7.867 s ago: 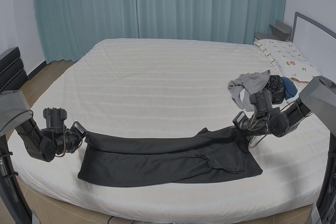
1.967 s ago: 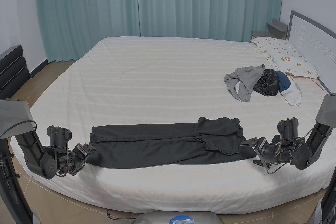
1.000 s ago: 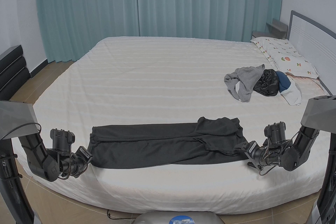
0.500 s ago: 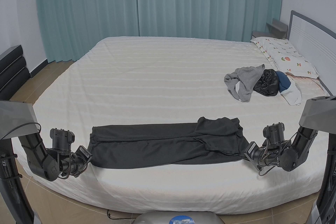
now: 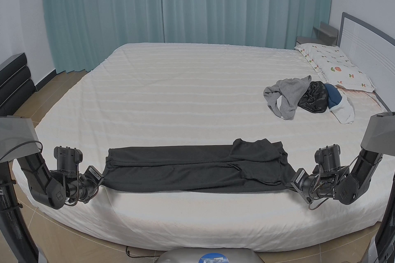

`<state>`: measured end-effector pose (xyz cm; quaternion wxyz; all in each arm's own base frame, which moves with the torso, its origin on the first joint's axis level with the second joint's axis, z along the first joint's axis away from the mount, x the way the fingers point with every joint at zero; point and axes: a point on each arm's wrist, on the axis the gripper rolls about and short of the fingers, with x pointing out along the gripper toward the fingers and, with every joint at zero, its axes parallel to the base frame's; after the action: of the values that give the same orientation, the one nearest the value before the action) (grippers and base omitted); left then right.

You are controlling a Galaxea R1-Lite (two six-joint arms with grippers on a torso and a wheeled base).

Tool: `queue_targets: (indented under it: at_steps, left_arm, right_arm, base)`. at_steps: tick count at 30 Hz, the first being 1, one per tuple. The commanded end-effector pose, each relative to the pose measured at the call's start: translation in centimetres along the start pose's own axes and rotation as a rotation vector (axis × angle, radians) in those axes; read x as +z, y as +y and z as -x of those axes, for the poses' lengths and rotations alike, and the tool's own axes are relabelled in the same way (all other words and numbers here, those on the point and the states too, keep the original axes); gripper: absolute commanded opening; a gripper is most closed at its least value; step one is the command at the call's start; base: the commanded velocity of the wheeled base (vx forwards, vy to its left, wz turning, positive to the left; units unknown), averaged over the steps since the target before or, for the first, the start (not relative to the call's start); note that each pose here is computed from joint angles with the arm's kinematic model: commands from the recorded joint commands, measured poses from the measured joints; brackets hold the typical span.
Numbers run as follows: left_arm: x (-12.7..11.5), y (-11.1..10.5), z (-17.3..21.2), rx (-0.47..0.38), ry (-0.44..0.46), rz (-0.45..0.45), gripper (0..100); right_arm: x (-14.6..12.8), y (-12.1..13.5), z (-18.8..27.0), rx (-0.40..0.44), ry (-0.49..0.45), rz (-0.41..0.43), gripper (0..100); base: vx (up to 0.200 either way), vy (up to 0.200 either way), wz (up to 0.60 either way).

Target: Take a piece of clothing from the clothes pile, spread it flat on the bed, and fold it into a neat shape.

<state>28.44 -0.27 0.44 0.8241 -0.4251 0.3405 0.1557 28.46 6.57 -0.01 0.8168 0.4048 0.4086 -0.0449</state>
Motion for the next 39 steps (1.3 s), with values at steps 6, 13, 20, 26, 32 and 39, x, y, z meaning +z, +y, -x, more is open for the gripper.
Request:
queue_targets:
  at_steps: [6,13,20,26,32,39]
  left_arm:
    - [0.3,0.4,0.8,0.008,-0.010,-0.056,0]
    - [-0.5,1.1,1.0,0.039,0.021,-0.105,0]
    - [-0.8,1.4,1.1,0.054,0.039,-0.126,0]
    - [-1.0,1.5,1.2,0.055,0.049,-0.131,100]
    - [-0.6,1.4,1.2,0.041,0.039,-0.125,100]
    - [0.4,1.0,1.9,-0.008,0.029,-0.096,100]
  right_arm:
    - [-0.7,-0.6,1.6,-0.014,0.020,0.040,0]
    - [-1.2,-1.3,1.8,-0.058,0.053,0.093,0]
    - [-1.8,-1.6,1.8,-0.084,0.083,0.126,0]
    - [-1.9,-1.8,1.8,-0.093,0.092,0.152,100]
    - [-0.7,0.2,4.0,0.003,0.004,0.159,100]
    - [-1.1,2.8,4.1,0.101,0.007,0.110,100]
  base:
    - [0.000,0.000,0.00]
    - [0.000,0.000,0.00]
    - [0.000,0.000,0.00]
    - [0.000,0.000,0.00]
    - [0.000,0.000,0.00]
    - [0.000,0.000,0.00]
